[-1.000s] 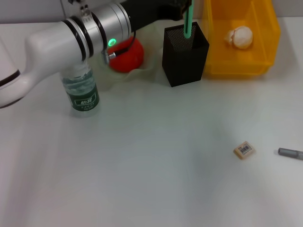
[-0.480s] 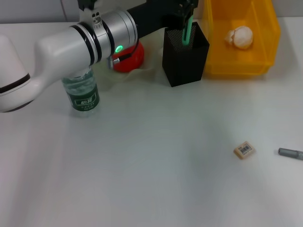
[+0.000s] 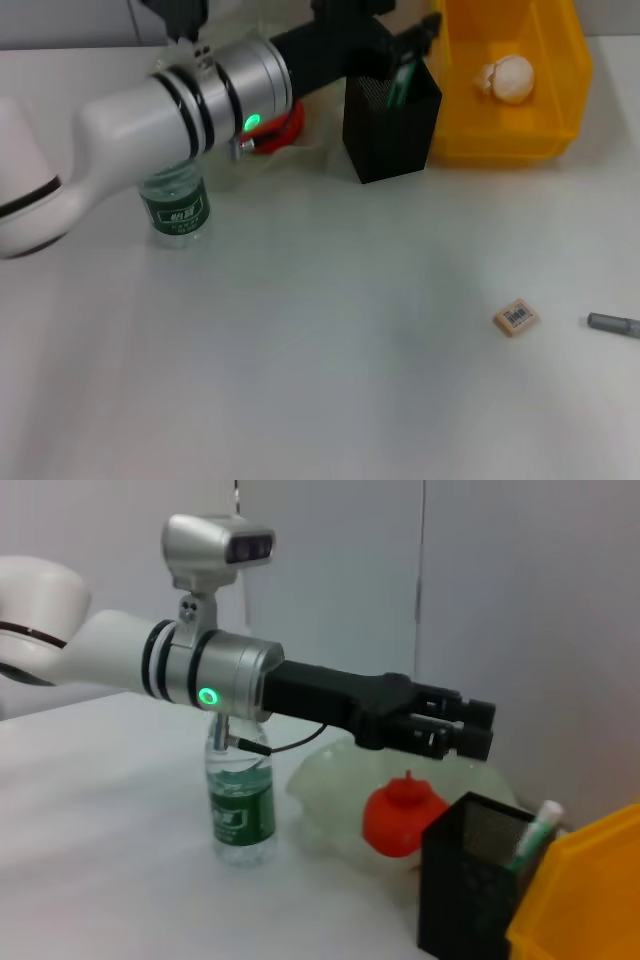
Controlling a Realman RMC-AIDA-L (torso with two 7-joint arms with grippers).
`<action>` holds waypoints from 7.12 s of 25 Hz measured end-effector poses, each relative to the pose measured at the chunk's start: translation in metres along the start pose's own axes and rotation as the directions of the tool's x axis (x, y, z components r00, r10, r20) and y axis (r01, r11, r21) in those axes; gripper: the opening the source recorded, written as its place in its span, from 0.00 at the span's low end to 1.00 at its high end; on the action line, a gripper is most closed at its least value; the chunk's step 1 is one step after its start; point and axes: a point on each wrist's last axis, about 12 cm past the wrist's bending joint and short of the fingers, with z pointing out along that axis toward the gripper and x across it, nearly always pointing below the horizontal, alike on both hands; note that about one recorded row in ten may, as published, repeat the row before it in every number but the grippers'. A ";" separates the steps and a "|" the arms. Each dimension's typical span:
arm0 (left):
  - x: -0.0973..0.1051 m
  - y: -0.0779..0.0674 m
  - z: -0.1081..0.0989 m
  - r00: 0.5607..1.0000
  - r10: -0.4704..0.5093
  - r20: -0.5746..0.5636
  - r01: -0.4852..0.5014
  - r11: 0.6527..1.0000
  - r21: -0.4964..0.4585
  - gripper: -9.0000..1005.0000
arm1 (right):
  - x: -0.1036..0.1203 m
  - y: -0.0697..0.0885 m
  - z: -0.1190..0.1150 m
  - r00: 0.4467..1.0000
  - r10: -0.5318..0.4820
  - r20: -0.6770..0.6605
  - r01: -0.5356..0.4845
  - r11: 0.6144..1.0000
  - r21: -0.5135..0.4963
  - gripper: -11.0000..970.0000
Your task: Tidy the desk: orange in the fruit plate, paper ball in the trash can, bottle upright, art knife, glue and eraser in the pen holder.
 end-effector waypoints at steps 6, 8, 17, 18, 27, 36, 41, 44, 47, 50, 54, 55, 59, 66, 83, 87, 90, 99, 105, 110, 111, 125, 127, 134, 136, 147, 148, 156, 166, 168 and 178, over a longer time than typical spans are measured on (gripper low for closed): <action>0.006 -0.017 -0.044 0.994 0.040 0.102 -0.058 0.982 0.181 0.64 | -0.025 0.007 0.020 0.990 0.016 -0.137 -0.025 0.998 -0.066 0.57; 0.006 -0.017 -0.044 0.994 0.040 0.102 -0.058 0.982 0.181 0.68 | -0.037 0.010 0.035 0.968 0.028 -0.249 -0.054 0.994 -0.097 0.57; 0.023 -0.018 -0.149 0.983 0.098 0.153 -0.128 0.971 0.202 0.80 | -0.068 0.032 0.118 0.689 -0.007 -0.725 -0.095 0.991 -0.100 0.56; 0.028 -0.016 -0.168 0.983 0.090 0.160 -0.119 0.975 0.188 0.80 | -0.070 0.035 0.125 0.668 -0.012 -0.744 -0.090 0.991 -0.096 0.56; 0.034 -0.013 -0.192 0.981 0.075 0.177 -0.103 0.983 0.155 0.80 | -0.065 0.043 0.188 0.513 0.127 -0.849 -0.031 0.991 0.130 0.55; 0.038 -0.007 -0.199 0.983 0.101 0.150 -0.120 0.985 0.125 0.80 | -0.044 0.044 0.213 0.490 0.192 -0.850 -0.128 0.981 0.147 0.54; 0.038 -0.006 -0.200 0.983 0.107 0.153 -0.125 0.985 0.116 0.80 | -0.038 0.043 0.218 0.493 0.204 -0.846 -0.131 0.978 0.160 0.54; 0.039 -0.005 -0.200 0.983 0.105 0.152 -0.123 0.986 0.114 0.80 | -0.036 0.045 0.222 0.493 0.202 -0.846 -0.118 0.979 0.166 0.54; 0.040 -0.005 -0.201 0.983 0.102 0.151 -0.119 0.987 0.109 0.80 | -0.033 0.045 0.223 0.487 0.209 -0.848 -0.118 0.978 0.173 0.54; 0.040 -0.004 -0.201 0.983 0.102 0.151 -0.119 0.987 0.109 0.80 | -0.031 0.043 0.224 0.485 0.215 -0.848 -0.113 0.977 0.183 0.53; 0.040 -0.004 -0.202 0.984 0.101 0.149 -0.118 0.987 0.107 0.80 | -0.031 0.043 0.224 0.486 0.217 -0.846 -0.112 0.976 0.186 0.53; 0.040 -0.004 -0.202 0.984 0.102 0.149 -0.118 0.987 0.106 0.80 | -0.029 0.042 0.224 0.483 0.221 -0.847 -0.114 0.975 0.189 0.53; 0.040 -0.004 -0.202 0.983 0.102 0.150 -0.118 0.987 0.106 0.80 | -0.026 0.041 0.225 0.479 0.225 -0.849 -0.116 0.974 0.192 0.53; 0.039 -0.005 -0.204 0.982 0.102 0.158 -0.120 0.987 0.111 0.80 | -0.024 0.040 0.227 0.484 0.218 -0.847 -0.109 0.976 0.189 0.51; 0.043 -0.003 -0.209 0.982 0.090 0.164 -0.107 0.990 0.097 0.80 | -0.118 0.028 0.185 0.734 0.173 -0.657 -0.014 0.971 0.241 0.42; 0.044 -0.003 -0.209 0.983 0.084 0.162 -0.101 0.990 0.095 0.80 | -0.138 0.014 0.186 0.820 0.140 -0.555 0.024 0.960 0.278 0.41; 0.044 -0.002 -0.210 0.983 0.081 0.162 -0.097 0.991 0.094 0.80 | -0.143 0.003 0.201 0.875 0.093 -0.476 0.064 0.951 0.303 0.41; 0.044 -0.002 -0.209 0.983 0.086 0.164 -0.102 0.990 0.094 0.80 | -0.126 -0.006 0.244 0.899 0.040 -0.436 0.104 0.948 0.300 0.45; 0.043 -0.002 -0.210 0.983 0.088 0.163 -0.105 0.990 0.097 0.80 | -0.115 -0.003 0.266 0.912 0.002 -0.410 0.129 0.948 0.291 0.49; 0.042 -0.003 -0.212 0.982 0.094 0.165 -0.114 0.987 0.117 0.80 | -0.112 -0.003 0.271 0.917 0.017 -0.398 0.105 0.953 0.282 0.51; 0.042 -0.003 -0.213 0.982 0.094 0.161 -0.115 0.986 0.122 0.80 | -0.112 -0.003 0.271 0.917 0.017 -0.398 0.105 0.953 0.282 0.52; 0.037 0.000 -0.252 0.997 0.035 0.071 -0.053 0.959 0.279 0.80 | -0.124 0.010 0.236 0.884 0.013 -0.467 0.109 0.967 0.232 0.59; 0.038 -0.001 -0.260 0.999 0.030 0.038 -0.040 0.950 0.309 0.80 | -0.130 0.018 0.221 0.867 -0.003 -0.498 0.121 0.971 0.205 0.59; 0.046 -0.005 -0.271 0.998 0.031 -0.056 -0.009 0.931 0.365 0.80 | -0.133 0.047 0.180 0.745 -0.093 -0.660 0.174 0.983 0.057 0.59; 0.047 -0.007 -0.272 0.997 0.032 -0.071 -0.003 0.923 0.384 0.80 | -0.126 0.052 0.173 0.684 -0.123 -0.719 0.172 0.985 -0.006 0.59; 0.048 -0.009 -0.277 0.997 0.001 -0.081 0.031 0.918 0.394 0.80 | -0.070 0.040 0.141 0.533 -0.246 -0.809 0.165 0.969 -0.186 0.59; 0.050 -0.008 -0.279 0.998 -0.032 -0.056 0.050 0.933 0.357 0.80 | -0.066 0.039 0.138 0.522 -0.260 -0.812 0.168 0.965 -0.201 0.59; 0.055 -0.008 -0.276 0.996 -0.079 -0.047 0.091 0.938 0.335 0.80 | -0.034 0.025 0.118 0.476 -0.290 -0.830 0.189 0.956 -0.225 0.59; 0.062 -0.008 -0.268 0.992 -0.117 -0.055 0.128 0.944 0.305 0.80 | 0.002 0.011 0.121 0.487 -0.292 -0.823 0.190 0.955 -0.226 0.59; 0.064 -0.010 -0.266 0.991 -0.123 -0.056 0.134 0.943 0.305 0.80 | 0.009 0.009 0.125 0.486 -0.291 -0.824 0.178 0.956 -0.232 0.59; 0.071 -0.014 -0.266 0.987 -0.153 -0.055 0.162 0.941 0.299 0.80 | 0.019 0.001 0.132 0.488 -0.297 -0.821 0.190 0.954 -0.233 0.57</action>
